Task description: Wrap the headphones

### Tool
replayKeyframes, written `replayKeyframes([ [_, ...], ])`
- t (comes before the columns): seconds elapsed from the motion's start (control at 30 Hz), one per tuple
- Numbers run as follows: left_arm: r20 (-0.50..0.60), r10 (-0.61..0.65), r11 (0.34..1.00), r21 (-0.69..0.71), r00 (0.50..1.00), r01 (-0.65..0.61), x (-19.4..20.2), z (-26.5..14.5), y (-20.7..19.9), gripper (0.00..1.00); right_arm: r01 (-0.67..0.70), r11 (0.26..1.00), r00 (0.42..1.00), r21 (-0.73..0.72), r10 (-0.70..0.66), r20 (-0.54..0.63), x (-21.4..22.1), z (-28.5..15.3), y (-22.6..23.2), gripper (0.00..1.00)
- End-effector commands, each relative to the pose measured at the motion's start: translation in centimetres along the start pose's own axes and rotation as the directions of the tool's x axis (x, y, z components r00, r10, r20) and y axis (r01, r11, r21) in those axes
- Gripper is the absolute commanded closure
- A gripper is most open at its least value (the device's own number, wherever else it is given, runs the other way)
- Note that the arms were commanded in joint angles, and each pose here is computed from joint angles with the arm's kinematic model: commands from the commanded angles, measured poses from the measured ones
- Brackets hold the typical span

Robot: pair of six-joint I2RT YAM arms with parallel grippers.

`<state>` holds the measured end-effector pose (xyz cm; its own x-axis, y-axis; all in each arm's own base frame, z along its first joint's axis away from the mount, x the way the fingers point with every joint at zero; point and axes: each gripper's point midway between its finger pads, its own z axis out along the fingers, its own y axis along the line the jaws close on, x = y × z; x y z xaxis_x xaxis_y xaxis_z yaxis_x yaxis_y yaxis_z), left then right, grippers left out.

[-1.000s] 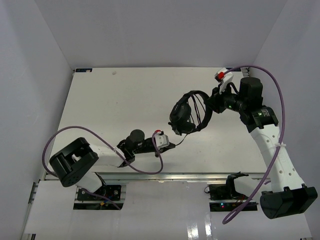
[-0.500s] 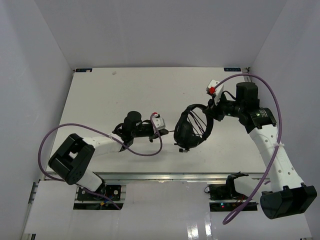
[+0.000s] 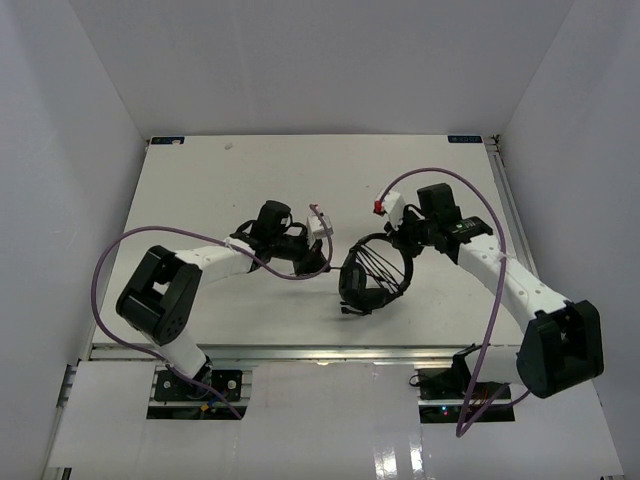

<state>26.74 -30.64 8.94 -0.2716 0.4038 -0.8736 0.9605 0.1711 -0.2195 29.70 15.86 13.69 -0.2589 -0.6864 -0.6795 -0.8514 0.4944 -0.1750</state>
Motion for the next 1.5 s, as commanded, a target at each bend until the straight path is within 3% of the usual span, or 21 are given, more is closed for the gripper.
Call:
replayKeyframes([
  [0.0, -0.038, -0.137, 0.989, -0.066, 0.99, 0.135, 0.8, -1.6, 1.6, 1.0, -0.003, 0.998, 1.0, 0.055, 0.003, -0.01, -2.6, 3.5, -2.5, 0.92],
  [0.37, -0.024, -0.303, 0.941, -0.166, 0.953, 0.296, 2.4, -1.9, 5.3, 1.0, -0.031, 0.998, 0.988, -0.054, 0.022, -0.153, -1.6, 10.4, -1.0, 0.92],
  [0.47, -0.02, -0.337, 0.926, -0.188, 0.941, 0.328, 2.5, -1.6, 6.1, 1.0, -0.041, 0.996, 0.987, -0.076, 0.028, -0.155, -1.5, 10.8, -0.5, 0.84],
  [0.53, -0.015, -0.363, 0.913, -0.208, 0.932, 0.352, 2.5, -1.5, 6.6, 0.9, -0.047, 0.995, 0.987, -0.09, 0.032, -0.157, -1.4, 10.8, -0.2, 0.72],
  [0.63, -0.004, -0.381, 0.891, -0.269, 0.924, 0.366, 2.3, -2.1, 7.5, 0.65, -0.045, 0.995, 0.988, -0.086, 0.032, -0.151, -1.5, 10.3, -0.1, 0.53],
  [0.77, 0.05, -0.349, 0.87, -0.353, 0.936, 0.343, 0.6, -4.4, 8.3, 0.45, -0.033, 0.998, 0.993, -0.048, 0.027, -0.118, -2.2, 8.5, -0.5, 0.3],
  [0.97, 0.143, -0.23, 0.8, -0.535, 0.963, 0.271, -3.1, -10.1, 8.9, 0.27, -0.093, 0.992, 0.995, 0.085, 0.095, -0.023, -3.3, 3.2, -3.5, 0.08],
  [1.1, 0.195, -0.145, 0.727, -0.644, 0.97, 0.238, -4.6, -14.4, 7.3, 0.18, -0.222, 0.956, 0.974, 0.189, 0.21, 0.085, -3.3, -1.3, -5.7, 0.03],
  [1.17, 0.267, -0.077, 0.722, -0.649, 0.96, 0.239, -6.7, -16.6, 4.9, 0.14, -0.29, 0.923, 0.95, 0.253, 0.245, 0.196, -4.4, -4.6, -6.2, 0.02],
  [1.23, 0.329, -0.064, 0.771, -0.583, 0.942, 0.255, -6.8, -16.8, 1.7, 0.03, -0.373, 0.86, 0.915, 0.348, 0.278, 0.292, -3.9, -6.6, -6.8, 0.03],
  [1.33, 0.438, 0.024, 0.842, -0.494, 0.898, 0.218, -8.2, -18.4, -4.1, 0.02, -0.494, 0.737, 0.854, 0.462, 0.313, 0.414, -2.2, -11.1, -7.4, 0.1],
  [1.4, 0.465, 0.048, 0.857, -0.474, 0.884, 0.203, -7.5, -19.0, -6.2, 0.02, -0.526, 0.663, 0.845, 0.533, 0.335, 0.417, -0.4, -12.6, -8.0, 0.1],
  [1.47, 0.464, 0.044, 0.851, -0.482, 0.885, 0.21, -6.1, -19.4, -7.3, 0.02, -0.528, 0.635, 0.848, 0.564, 0.352, 0.397, 1.6, -12.8, -7.9, 0.1],
])
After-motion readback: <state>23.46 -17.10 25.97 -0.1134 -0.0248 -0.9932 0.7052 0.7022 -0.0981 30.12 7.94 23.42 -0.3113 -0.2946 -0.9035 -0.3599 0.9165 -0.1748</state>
